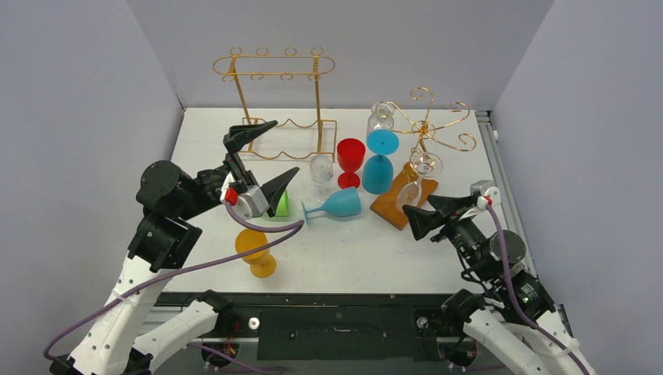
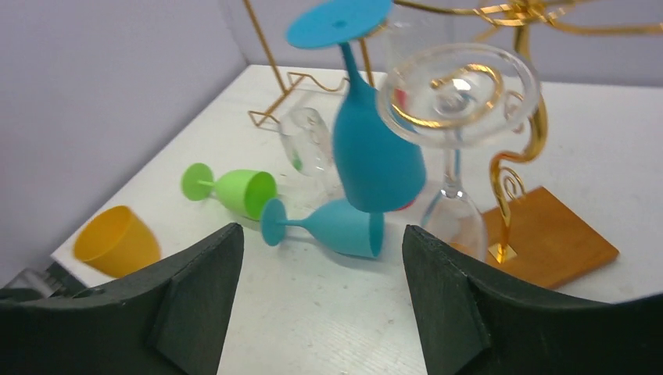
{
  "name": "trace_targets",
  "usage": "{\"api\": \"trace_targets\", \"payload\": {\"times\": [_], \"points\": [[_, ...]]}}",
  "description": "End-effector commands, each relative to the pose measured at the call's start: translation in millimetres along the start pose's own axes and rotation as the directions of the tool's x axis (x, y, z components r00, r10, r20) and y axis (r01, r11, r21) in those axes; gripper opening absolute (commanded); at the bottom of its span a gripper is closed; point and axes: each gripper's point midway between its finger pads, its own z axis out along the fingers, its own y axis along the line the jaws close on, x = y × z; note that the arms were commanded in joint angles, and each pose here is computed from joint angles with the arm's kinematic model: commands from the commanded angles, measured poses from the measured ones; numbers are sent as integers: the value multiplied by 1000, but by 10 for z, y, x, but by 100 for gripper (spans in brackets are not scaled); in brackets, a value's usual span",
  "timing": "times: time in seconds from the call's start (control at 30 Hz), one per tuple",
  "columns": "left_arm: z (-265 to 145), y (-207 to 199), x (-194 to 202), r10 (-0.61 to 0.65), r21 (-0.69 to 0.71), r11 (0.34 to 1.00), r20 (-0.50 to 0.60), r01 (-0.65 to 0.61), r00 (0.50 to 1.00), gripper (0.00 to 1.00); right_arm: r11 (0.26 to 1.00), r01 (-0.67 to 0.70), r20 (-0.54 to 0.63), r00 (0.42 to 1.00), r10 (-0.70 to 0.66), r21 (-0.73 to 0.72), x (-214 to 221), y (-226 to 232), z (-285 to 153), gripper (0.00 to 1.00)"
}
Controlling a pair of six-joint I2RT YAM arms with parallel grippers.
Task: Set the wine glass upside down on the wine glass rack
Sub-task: Turn the wine glass upside down at the wine rack, then adjust the wine rack at the center of the board.
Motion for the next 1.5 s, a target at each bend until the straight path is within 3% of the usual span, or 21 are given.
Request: {"api": "trace_targets", "payload": {"times": [0.0, 0.13, 0.33, 0.5, 0.73, 1.03, 1.47], "points": [[-39, 41, -110, -13, -12, 1000, 14, 14, 1000, 96, 976, 20, -118, 992, -47, -218, -84, 442, -199, 67], [-61, 40, -136, -28, -14, 999, 15, 29, 999, 96, 973, 29, -117, 992, -57, -230, -394, 568, -92, 60], [-107, 58, -185, -48, -24, 999, 13, 48, 999, 96, 992, 128, -36, 991, -129, -12, -1188, 403, 353, 59], [-150, 40, -193, -55, -28, 998, 5, 55, 998, 96, 954, 247, -113, 966, -231, 168, -1591, 191, 819, 59], [-165, 33, -199, -63, -33, 997, 7, 63, 998, 96, 903, 347, -263, 923, -281, 253, -1616, -241, 1308, 58], [-155, 20, -194, -68, -27, 997, 8, 68, 998, 96, 900, 365, -416, 876, -244, 240, -1299, -719, 1514, 51], [-148, 37, -184, -58, -29, 998, 2, 58, 998, 96, 892, 421, -544, 793, -274, 164, -992, -876, 1663, 48]]}}
